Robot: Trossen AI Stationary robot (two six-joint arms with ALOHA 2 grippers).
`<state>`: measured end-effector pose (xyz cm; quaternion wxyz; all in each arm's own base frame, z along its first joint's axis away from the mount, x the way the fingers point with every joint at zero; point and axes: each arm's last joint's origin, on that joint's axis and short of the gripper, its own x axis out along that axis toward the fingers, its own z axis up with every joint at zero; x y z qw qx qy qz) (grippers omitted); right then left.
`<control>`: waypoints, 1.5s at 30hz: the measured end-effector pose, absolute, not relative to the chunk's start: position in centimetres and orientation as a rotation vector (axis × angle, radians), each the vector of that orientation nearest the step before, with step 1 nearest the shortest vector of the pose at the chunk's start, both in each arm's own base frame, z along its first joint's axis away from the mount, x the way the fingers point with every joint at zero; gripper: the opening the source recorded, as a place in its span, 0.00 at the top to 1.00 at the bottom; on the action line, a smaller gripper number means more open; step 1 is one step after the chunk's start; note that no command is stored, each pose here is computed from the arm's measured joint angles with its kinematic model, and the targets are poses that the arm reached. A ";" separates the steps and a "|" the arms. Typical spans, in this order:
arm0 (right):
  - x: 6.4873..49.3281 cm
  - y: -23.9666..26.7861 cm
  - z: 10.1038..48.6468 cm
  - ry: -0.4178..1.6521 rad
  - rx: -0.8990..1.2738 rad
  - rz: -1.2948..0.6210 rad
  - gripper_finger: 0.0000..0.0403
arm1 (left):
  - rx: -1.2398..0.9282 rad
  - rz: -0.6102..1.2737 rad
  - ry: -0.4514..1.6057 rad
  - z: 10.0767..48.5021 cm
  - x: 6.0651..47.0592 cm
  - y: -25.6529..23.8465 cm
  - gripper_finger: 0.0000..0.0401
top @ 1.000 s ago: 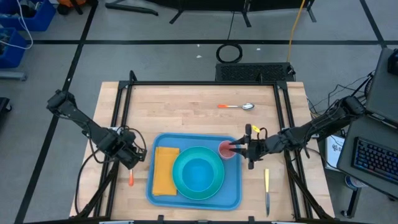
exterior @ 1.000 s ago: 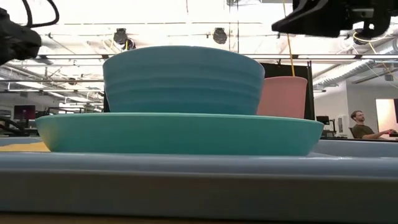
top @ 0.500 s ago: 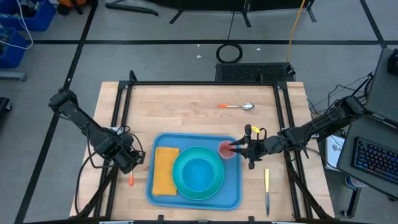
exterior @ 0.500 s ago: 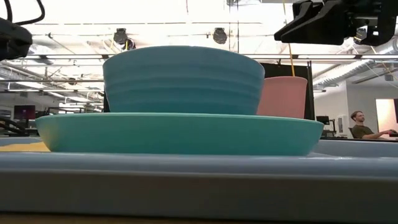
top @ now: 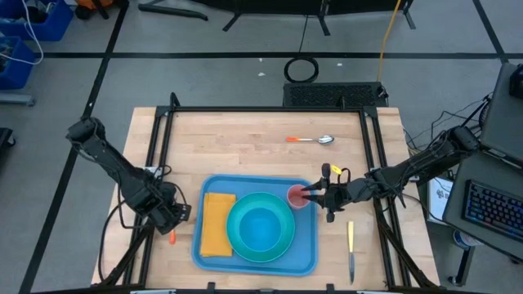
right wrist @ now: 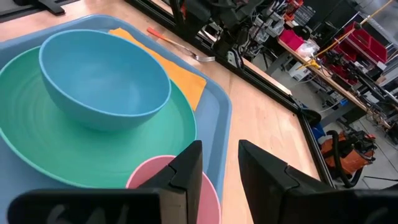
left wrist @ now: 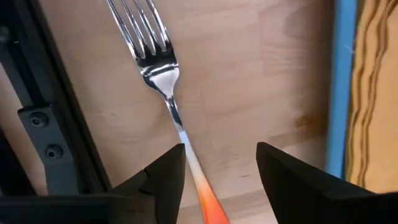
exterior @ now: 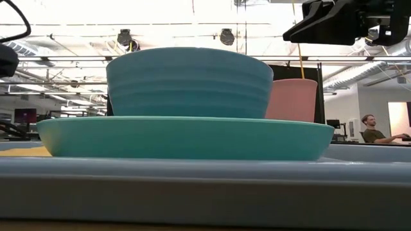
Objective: Set up tray
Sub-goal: Put the orange fork on the yellow napkin
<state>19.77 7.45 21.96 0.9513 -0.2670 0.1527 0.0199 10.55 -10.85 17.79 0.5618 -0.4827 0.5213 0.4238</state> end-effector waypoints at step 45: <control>19.8 7.6 21.9 0.306 -0.483 0.087 0.77 | -1.176 1.021 1.224 13.3 8.4 -10.5 0.59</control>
